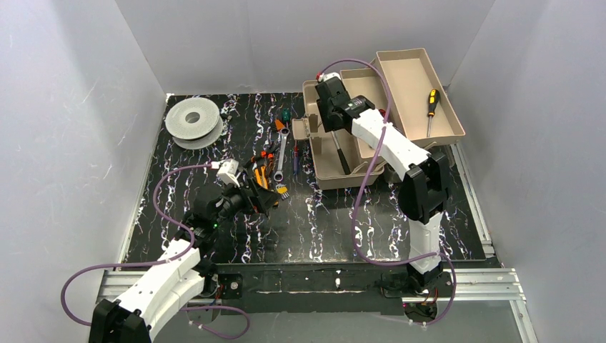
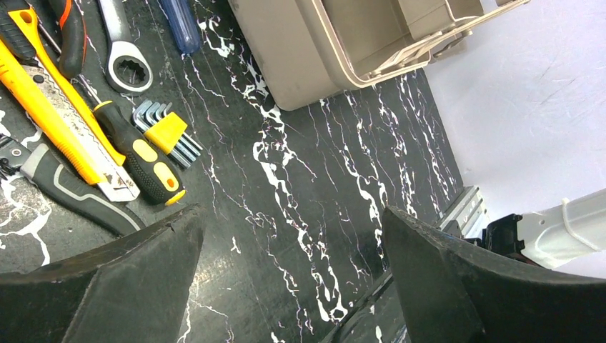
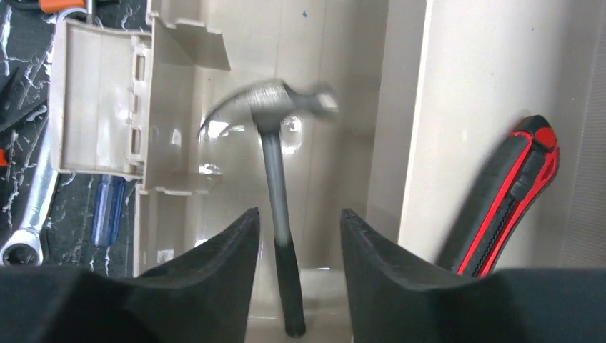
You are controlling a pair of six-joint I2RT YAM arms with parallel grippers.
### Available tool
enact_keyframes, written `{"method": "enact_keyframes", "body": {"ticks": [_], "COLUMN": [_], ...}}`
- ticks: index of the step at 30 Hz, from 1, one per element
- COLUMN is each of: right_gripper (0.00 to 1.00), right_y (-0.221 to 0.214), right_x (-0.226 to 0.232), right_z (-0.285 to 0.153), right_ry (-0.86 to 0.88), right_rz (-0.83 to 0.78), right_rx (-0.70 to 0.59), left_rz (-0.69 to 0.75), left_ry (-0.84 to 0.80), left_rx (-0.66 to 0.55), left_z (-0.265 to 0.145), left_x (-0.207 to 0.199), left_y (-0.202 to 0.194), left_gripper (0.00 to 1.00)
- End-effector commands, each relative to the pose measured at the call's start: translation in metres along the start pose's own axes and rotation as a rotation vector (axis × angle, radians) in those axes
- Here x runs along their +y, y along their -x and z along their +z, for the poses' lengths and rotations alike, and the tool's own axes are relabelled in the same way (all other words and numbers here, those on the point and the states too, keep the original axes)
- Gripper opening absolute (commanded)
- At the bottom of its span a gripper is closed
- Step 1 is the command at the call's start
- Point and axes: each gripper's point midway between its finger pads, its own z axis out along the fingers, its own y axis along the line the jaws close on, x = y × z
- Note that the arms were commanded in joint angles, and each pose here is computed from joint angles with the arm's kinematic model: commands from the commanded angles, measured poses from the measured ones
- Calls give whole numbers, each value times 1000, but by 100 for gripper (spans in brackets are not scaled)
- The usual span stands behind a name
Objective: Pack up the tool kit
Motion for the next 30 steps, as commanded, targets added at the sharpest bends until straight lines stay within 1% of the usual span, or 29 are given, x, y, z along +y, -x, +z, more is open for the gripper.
{"method": "enact_keyframes", "body": {"ticks": [1,6,11,16,19,21,30], "right_gripper": [55,55,54,54,53,52,52], "right_y": [49,60,62,51,37,28,-46], "right_x": [-11,-10,-24,-47,-59,-62,-34], "right_z": [-33,-59,-90,-119,-133,-146,-168], "right_ry": [15,89,96,50,31,48,296], "right_rz": [74,59,44,35,64,99,169], "right_rx": [-145,-191,-250,-313,-340,-366,-348], "left_rz": [38,28,13,1,-10,-17,-34], "left_ry": [-25,4,70,246,366,416,593], "left_rx": [-29,-14,4,20,44,53,73], "left_z": [1,2,4,1,-3,-4,-10], "left_x": [-12,-6,4,32,51,58,85], "left_y": [15,13,12,14,13,12,13], "left_gripper": [93,93,93,93,93,93,93]}}
